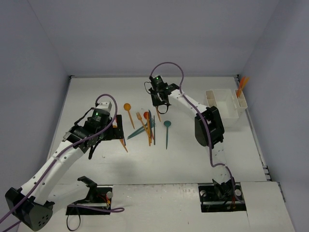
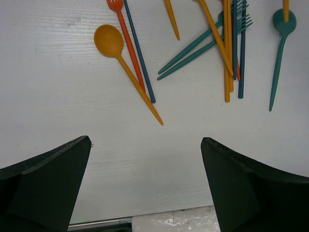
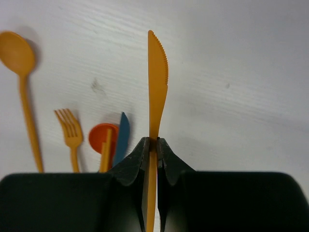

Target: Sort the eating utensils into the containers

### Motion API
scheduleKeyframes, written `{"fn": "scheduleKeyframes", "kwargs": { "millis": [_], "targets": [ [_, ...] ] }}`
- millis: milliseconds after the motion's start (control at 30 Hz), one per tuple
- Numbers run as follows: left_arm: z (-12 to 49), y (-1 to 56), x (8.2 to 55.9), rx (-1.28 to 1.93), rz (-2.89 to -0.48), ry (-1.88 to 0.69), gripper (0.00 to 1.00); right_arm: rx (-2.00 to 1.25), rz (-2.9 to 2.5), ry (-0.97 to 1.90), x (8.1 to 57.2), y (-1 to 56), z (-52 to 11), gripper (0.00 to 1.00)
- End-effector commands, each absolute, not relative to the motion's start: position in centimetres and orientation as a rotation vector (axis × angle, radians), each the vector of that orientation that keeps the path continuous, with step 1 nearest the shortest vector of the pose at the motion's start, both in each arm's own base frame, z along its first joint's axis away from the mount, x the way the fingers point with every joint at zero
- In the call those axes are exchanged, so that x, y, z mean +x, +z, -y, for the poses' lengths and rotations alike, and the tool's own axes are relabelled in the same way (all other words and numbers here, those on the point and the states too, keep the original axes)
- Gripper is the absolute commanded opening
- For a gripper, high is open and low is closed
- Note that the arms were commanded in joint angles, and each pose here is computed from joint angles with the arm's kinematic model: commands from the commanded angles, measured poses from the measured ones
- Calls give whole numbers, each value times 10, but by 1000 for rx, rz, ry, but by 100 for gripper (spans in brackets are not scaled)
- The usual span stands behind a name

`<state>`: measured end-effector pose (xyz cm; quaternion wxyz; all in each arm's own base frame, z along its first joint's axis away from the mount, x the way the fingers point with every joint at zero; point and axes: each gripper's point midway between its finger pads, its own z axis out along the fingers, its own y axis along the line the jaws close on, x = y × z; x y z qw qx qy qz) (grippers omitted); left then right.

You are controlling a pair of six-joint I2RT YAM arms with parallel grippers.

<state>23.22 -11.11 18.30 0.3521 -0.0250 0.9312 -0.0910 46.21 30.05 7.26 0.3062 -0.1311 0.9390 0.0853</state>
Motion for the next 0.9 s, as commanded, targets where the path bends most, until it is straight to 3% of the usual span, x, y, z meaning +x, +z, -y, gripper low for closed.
{"fn": "scheduleKeyframes", "kwargs": {
  "millis": [0,167,500,867],
  "targets": [
    [106,203,239,-89,-2331,-234,97,-335,-2194,302,486,206,-311,0],
    [102,206,240,-82,-2313,-208,97,-307,-2035,211,489,280,-282,0],
    [93,203,249,-42,-2299,-123,97,-108,-1703,6,488,388,-105,0],
    [91,184,261,28,-2245,-85,98,119,-1551,-175,475,399,82,0]
  ]
}}
